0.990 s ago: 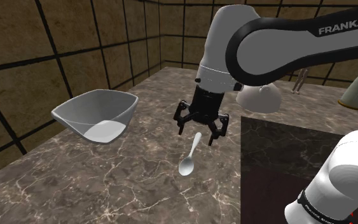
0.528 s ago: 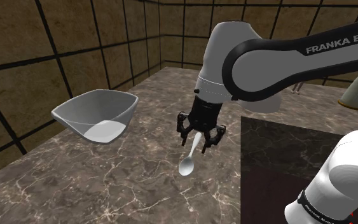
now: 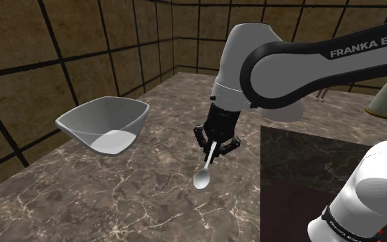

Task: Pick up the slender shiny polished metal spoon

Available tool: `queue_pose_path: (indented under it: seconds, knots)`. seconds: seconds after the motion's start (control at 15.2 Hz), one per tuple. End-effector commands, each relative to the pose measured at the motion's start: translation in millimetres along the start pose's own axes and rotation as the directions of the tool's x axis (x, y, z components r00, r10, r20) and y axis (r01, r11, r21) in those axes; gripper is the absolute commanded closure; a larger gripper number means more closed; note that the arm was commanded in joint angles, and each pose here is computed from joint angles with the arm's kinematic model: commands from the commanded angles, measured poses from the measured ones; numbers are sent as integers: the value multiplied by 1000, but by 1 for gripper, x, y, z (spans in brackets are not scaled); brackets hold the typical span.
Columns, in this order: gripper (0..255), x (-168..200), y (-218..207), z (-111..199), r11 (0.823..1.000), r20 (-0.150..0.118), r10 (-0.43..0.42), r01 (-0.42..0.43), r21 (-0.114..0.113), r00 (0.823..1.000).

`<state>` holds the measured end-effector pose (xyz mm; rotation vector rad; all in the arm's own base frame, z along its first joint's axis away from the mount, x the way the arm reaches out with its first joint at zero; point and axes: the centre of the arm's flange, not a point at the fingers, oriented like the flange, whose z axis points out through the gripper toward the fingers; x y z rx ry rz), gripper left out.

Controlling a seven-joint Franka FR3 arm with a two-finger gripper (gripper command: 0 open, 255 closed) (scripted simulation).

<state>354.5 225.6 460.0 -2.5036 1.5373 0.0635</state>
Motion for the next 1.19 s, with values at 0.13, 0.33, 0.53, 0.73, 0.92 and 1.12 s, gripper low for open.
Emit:
queue_pose_path:
  seconds: [0.13, 0.33, 0.53, 0.73, 0.92, 1.12]
  knots:
    - [255, -4, -2, -9, 1000, 0, 0, 0, 1, 1000]
    - [255, -6, -4, -24, 1000, 0, 0, 0, 1, 1000]
    - [255, -8, -6, -40, 1000, 0, 0, 0, 1, 1000]
    - [255, -10, -9, -55, 1000, 0, 0, 0, 1, 1000]
    - [255, -13, -11, -71, 1000, 0, 0, 0, 1, 1000]
    - [255, -13, -12, -77, 1000, 0, 0, 0, 1, 1000]
